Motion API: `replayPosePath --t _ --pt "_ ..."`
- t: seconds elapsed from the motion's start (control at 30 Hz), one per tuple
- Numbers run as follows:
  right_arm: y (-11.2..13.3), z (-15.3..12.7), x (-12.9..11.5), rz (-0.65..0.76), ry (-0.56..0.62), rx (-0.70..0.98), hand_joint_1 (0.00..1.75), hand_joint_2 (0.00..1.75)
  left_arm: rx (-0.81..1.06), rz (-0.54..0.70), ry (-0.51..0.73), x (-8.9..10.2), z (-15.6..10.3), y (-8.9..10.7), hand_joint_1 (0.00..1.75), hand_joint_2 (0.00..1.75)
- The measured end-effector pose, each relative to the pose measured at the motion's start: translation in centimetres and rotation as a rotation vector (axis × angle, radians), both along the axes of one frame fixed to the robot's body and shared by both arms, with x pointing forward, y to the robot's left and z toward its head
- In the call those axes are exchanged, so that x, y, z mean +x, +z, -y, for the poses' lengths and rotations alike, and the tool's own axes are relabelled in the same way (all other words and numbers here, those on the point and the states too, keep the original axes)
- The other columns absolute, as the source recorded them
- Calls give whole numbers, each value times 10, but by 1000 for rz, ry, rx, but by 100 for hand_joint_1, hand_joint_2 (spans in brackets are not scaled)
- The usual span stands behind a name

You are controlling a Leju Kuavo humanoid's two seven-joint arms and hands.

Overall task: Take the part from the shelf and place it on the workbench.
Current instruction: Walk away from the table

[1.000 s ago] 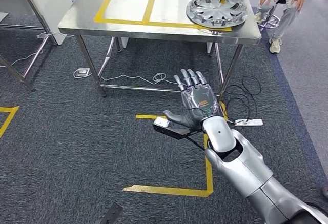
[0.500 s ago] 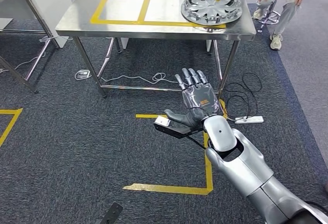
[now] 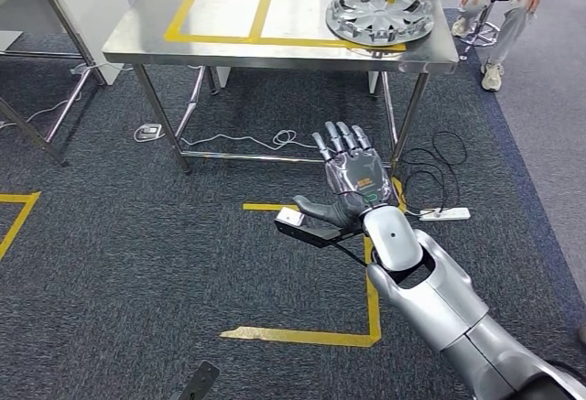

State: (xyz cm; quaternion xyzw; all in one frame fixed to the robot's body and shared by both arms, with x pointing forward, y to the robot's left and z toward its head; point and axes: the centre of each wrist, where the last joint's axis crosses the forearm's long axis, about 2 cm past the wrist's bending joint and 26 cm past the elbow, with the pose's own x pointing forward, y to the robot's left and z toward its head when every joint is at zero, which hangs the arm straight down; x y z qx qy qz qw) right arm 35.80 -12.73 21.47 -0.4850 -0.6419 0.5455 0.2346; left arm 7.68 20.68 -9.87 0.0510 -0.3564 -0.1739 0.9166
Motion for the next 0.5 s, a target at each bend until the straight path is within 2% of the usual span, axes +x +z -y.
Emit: replayPosePath --t 0.2,0.5 --pt "-1 14 3 26 -46 15 0 0 2 0 10 -1 0 0 0 0" --pt "-35 86 -8 53 -215 26 0 0 10 1 21 -3 -2 -1 0 0"
